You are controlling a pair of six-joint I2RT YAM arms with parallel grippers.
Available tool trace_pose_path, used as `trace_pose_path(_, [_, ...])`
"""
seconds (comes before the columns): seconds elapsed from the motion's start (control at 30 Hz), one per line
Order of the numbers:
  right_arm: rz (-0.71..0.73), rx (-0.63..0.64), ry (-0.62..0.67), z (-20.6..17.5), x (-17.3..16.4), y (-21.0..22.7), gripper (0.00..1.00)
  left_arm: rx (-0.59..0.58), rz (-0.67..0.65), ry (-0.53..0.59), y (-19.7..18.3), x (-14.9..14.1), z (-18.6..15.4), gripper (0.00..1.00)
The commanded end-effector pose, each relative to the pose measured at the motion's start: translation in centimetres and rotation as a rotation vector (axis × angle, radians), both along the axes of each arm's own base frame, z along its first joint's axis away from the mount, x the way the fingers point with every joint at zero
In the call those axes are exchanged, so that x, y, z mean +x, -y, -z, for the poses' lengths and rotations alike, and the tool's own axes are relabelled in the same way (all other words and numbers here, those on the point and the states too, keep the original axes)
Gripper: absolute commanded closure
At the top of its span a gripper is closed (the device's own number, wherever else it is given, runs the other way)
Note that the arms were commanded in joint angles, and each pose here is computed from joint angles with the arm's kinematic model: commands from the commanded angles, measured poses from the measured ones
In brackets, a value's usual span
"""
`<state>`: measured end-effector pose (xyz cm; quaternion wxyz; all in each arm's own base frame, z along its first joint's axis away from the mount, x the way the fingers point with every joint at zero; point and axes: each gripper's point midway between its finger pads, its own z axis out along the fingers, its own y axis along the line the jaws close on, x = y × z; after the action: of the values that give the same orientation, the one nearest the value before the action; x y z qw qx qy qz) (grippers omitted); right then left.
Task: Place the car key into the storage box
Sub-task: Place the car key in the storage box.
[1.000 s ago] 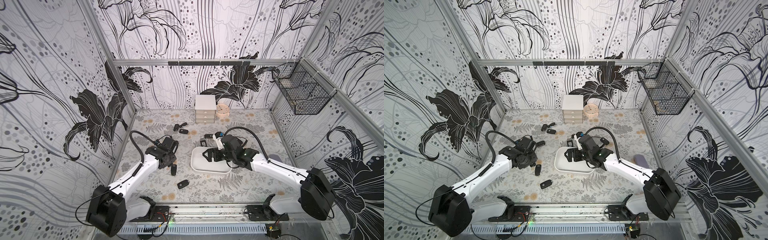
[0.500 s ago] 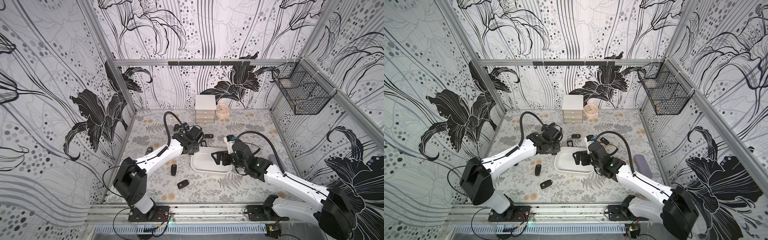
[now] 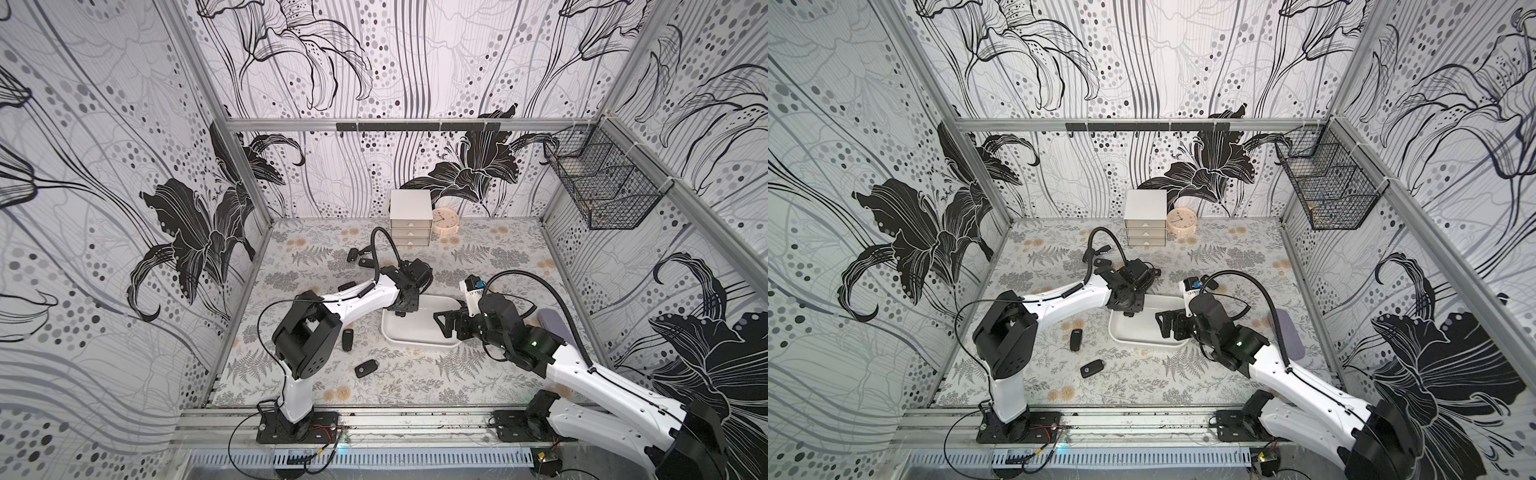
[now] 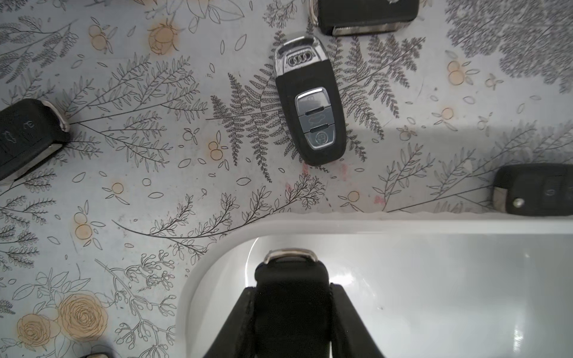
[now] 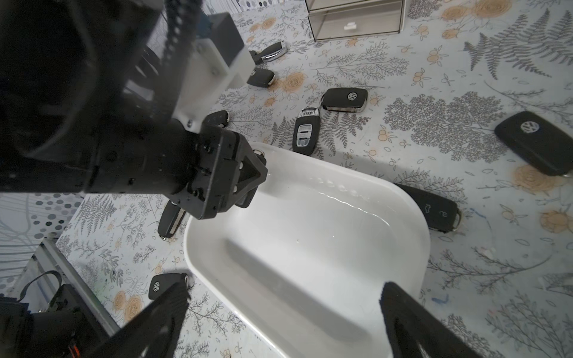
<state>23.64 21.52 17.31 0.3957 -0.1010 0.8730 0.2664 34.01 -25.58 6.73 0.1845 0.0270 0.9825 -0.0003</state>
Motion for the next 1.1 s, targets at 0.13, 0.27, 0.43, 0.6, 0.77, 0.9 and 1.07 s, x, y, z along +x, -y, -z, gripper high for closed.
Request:
trace_pose_path(0.13, [0.052,-0.012,0.0,0.4,-0.7,1.7,0.0,0.049,0.029,0.001,0.3,1.2,1.5,0.74])
trace_pose_path(0.27, [0.065,-0.012,0.0,0.3,-0.9,2.2,0.0,0.066,0.018,-0.014,0.0,1.2,2.6,0.73])
trace_pose_path(0.43, [0.069,-0.019,-0.001,0.4,-0.8,2.2,0.0,0.068,-0.024,-0.019,-0.4,1.0,3.1,0.73])
trace_pose_path(0.6, [0.059,-0.02,-0.01,0.6,-0.6,1.8,0.0,0.069,-0.058,-0.034,-0.9,0.7,3.8,0.68])
trace_pose_path(0.77, [0.054,-0.027,-0.007,0.6,-0.4,1.5,0.0,0.06,-0.066,-0.032,-0.9,0.7,3.9,0.61])
trace_pose_path(0.9, [0.049,-0.029,-0.009,0.6,-0.2,1.3,0.0,0.056,-0.067,-0.029,-0.9,0.6,3.8,0.59])
trace_pose_path(1.07, [0.037,-0.028,-0.011,0.6,0.1,0.8,0.0,0.053,-0.079,-0.024,-1.1,0.5,3.6,0.54])
